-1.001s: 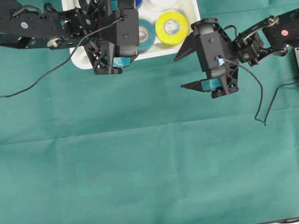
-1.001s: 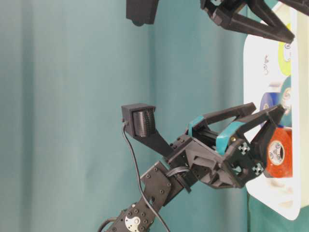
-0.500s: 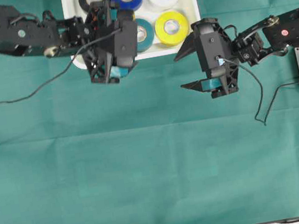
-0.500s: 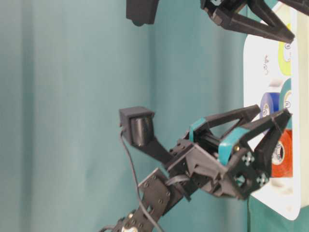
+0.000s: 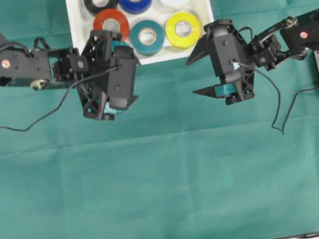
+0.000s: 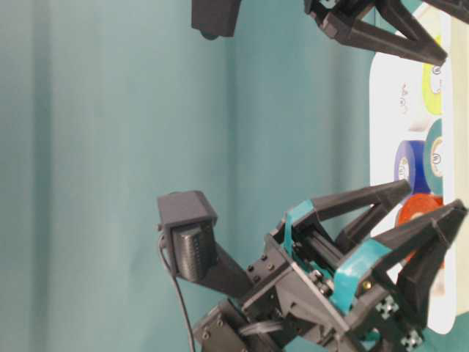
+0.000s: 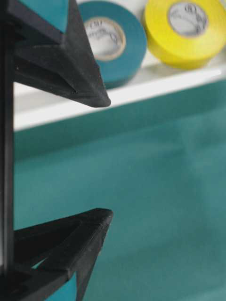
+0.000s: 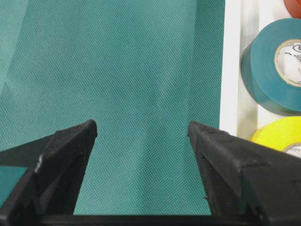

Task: Put the tape alternately from left to right into the white case.
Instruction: 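Release the teal roll and raise the left gripper out of the tray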

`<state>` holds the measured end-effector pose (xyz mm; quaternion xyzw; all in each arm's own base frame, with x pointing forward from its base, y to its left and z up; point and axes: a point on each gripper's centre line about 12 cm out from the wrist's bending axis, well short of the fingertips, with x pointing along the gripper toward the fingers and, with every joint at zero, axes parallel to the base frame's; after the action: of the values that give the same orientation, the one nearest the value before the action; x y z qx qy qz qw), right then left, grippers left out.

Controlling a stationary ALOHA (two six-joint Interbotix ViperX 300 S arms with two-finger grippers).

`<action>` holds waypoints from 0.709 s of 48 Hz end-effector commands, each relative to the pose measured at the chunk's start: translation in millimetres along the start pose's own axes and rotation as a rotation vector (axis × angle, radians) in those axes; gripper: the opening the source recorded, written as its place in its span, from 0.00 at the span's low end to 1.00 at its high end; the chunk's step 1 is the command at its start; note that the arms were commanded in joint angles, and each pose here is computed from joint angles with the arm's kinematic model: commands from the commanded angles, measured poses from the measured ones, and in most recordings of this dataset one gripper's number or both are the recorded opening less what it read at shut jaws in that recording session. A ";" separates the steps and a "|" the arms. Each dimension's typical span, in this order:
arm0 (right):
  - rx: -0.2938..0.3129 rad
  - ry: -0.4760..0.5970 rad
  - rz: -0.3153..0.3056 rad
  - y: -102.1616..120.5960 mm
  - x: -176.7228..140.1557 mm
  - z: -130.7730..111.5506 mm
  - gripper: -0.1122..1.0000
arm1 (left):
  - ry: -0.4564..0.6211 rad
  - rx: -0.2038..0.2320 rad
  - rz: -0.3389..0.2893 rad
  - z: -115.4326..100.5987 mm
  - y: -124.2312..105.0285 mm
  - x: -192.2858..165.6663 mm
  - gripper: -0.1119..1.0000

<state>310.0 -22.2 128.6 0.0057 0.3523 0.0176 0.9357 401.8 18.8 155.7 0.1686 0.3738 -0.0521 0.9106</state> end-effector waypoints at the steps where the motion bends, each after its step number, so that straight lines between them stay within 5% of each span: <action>1: -0.004 -0.034 0.004 1.2 -3.8 9.0 0.87 | -0.029 -0.016 -0.002 6.9 -4.5 -9.9 0.46; 34: -0.003 -0.034 0.004 1.2 -3.8 9.0 0.87 | 0.017 -0.151 -0.068 -9.5 -39.2 -8.7 0.46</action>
<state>309.5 -22.2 128.2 0.0058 0.3530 0.0176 0.9354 383.3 -13.9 135.8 0.0892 0.4033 -0.0541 0.9091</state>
